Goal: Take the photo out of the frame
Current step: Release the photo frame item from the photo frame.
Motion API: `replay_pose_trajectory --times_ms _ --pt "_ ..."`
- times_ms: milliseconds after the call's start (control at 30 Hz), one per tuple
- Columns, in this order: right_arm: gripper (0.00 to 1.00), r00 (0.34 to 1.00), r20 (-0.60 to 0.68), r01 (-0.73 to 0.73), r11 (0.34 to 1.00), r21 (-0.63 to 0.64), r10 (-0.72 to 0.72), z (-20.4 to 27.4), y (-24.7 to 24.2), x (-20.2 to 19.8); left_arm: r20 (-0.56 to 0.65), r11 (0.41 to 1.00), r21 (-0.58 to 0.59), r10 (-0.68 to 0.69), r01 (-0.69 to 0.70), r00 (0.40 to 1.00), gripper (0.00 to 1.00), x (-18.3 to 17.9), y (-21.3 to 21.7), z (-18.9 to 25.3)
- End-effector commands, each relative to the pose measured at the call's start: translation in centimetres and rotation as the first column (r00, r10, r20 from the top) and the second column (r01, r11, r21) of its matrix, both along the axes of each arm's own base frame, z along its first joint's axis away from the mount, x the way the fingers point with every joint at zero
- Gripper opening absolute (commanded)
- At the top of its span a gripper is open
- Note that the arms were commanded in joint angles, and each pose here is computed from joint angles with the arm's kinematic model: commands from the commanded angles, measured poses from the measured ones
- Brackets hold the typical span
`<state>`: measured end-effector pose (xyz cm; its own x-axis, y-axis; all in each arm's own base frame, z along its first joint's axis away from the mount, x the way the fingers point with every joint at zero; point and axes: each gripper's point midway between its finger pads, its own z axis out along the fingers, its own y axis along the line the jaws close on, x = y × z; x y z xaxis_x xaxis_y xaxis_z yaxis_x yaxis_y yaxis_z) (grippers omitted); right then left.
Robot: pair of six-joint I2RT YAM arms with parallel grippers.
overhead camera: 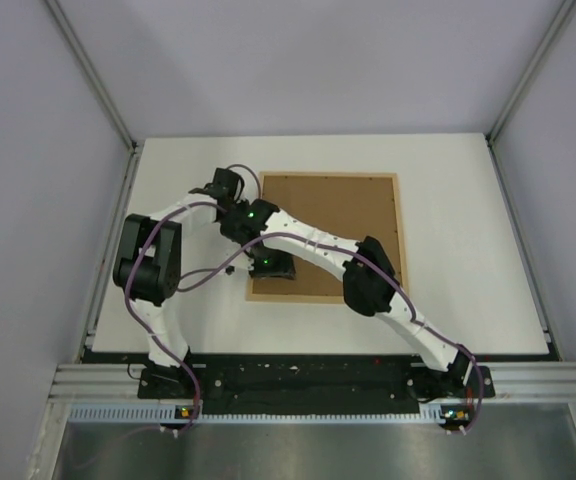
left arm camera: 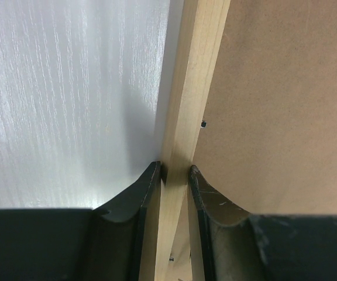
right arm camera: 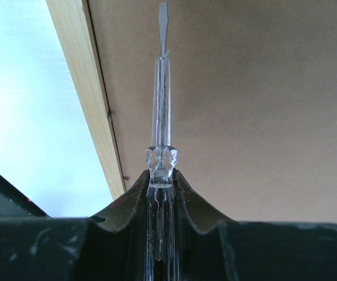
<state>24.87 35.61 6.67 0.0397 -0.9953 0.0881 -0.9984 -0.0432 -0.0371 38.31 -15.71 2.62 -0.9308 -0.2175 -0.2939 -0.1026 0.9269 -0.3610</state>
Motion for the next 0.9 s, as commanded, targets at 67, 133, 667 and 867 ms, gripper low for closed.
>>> replay_pose_trajectory --times_ms 67,133,667,867 --pt "0.0 0.993 0.094 0.038 0.965 0.259 -0.065 1.0 4.8 3.3 -0.031 0.991 0.115 -0.068 0.071 0.997 0.0 -3.1 -1.9 -2.2" --pt "0.0 0.993 0.073 0.071 0.956 0.284 -0.095 1.0 4.6 3.5 -0.02 0.99 0.11 -0.082 0.084 0.996 0.02 -2.8 -2.1 -1.6" --pt "0.0 0.929 0.124 0.233 0.813 0.534 -0.348 5.4 -5.8 5.1 0.073 0.943 0.163 -0.304 0.29 0.95 0.58 -4.3 -0.9 6.6" --pt "0.0 0.872 0.188 0.29 0.787 0.545 -0.452 3.4 -9.5 7.0 -0.074 0.897 0.231 -0.37 0.377 0.926 0.57 -8.1 -0.4 4.1"
